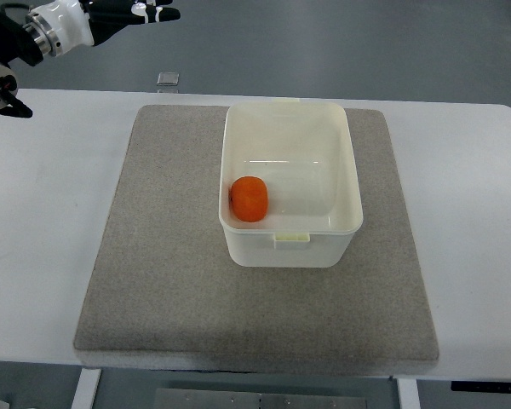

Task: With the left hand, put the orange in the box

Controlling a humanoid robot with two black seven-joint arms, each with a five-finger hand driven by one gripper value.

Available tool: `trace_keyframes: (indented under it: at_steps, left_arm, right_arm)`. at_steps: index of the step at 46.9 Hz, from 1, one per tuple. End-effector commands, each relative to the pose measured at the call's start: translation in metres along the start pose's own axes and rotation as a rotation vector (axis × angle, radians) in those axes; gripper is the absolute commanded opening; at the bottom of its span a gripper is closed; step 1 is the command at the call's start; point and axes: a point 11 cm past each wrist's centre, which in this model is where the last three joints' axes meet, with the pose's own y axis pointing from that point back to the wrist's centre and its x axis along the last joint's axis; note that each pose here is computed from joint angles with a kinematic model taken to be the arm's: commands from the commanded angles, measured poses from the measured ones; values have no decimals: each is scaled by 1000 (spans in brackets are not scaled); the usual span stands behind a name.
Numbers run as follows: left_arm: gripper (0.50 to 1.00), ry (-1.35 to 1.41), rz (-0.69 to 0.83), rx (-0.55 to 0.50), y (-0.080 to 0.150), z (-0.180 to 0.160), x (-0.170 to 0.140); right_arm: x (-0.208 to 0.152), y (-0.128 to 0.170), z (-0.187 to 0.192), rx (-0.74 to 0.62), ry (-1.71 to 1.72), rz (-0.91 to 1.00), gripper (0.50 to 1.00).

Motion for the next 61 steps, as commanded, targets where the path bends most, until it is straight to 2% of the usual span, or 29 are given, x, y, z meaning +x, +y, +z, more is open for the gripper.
trace_keyframes:
  at_steps: [1,12,27,42,61]
  left_arm:
    - [994,82,32,-8,10,-12,13]
    - [994,371,59,106,31,-50,24]
    - [994,622,48,88,43,-65,27]
    - [994,631,78,51,50,-65,38]
    - [994,634,119,55,59,-72,49]
  right_arm:
    - [0,0,0,0,0,0,932]
    - [0,0,0,0,0,0,932]
    - [0,0,0,0,0,0,932]
    - [0,0,0,0,0,0,932]
    - [0,0,0,0,0,0,932]
